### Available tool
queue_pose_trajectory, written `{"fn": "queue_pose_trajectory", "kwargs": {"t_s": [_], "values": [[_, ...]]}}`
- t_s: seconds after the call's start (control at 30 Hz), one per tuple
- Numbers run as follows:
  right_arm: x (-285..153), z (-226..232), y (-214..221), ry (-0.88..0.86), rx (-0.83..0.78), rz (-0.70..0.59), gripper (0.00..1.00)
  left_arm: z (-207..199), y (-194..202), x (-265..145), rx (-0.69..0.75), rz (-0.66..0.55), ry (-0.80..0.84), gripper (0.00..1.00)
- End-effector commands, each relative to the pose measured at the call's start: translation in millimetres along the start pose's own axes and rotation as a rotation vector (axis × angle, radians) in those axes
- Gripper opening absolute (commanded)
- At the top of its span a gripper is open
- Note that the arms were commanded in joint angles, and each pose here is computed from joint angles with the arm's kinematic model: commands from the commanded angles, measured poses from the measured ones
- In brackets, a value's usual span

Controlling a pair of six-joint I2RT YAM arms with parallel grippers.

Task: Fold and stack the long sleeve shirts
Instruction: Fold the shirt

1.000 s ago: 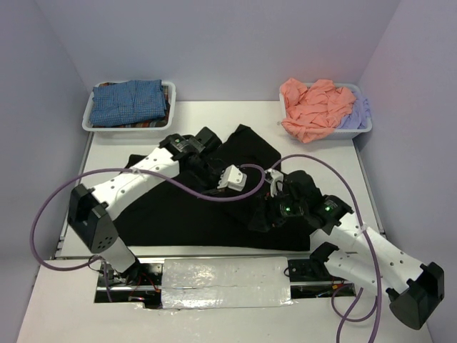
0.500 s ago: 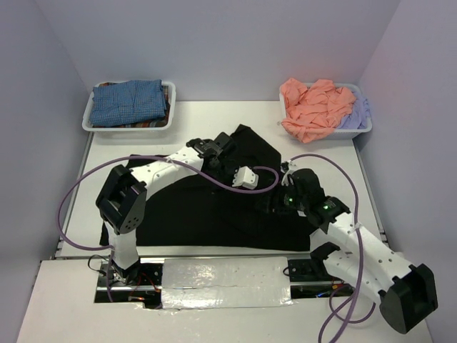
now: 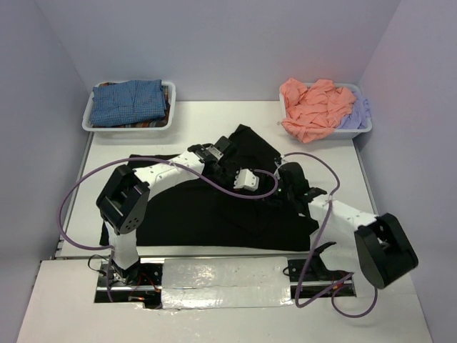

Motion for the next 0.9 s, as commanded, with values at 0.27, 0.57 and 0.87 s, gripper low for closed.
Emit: {"fn": "queue_pose_trajectory", "kwargs": {"t_s": [0.27,0.57,0.87], "values": [[40.4,2.7,-10.1,-0.069,-0.007,-0.027,0.71,0.7,-2.9,11.0,-0.051,-0.031,0.003,0.0],[51.7,-5.6,1.9,-0.046,0.0,0.023,0.28,0.4,2.4,11.7,-0.047,-0.007,0.003,0.0],[13.1,3.0,-16.1,0.047,-0.099,-0.116,0.02,5.9,-7.5,9.6,-0.07,-0.031,-0.011,0.0]]}}
Point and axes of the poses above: each gripper's point midway between its finger pads, its own x axis out along the fingers, its own z axis along the line the jaws close on, y = z × x, the point moved 2 cm from there along -x, back along the fingers, and after that the axes turned 8 degrees about -x, right-handed, at the moved point
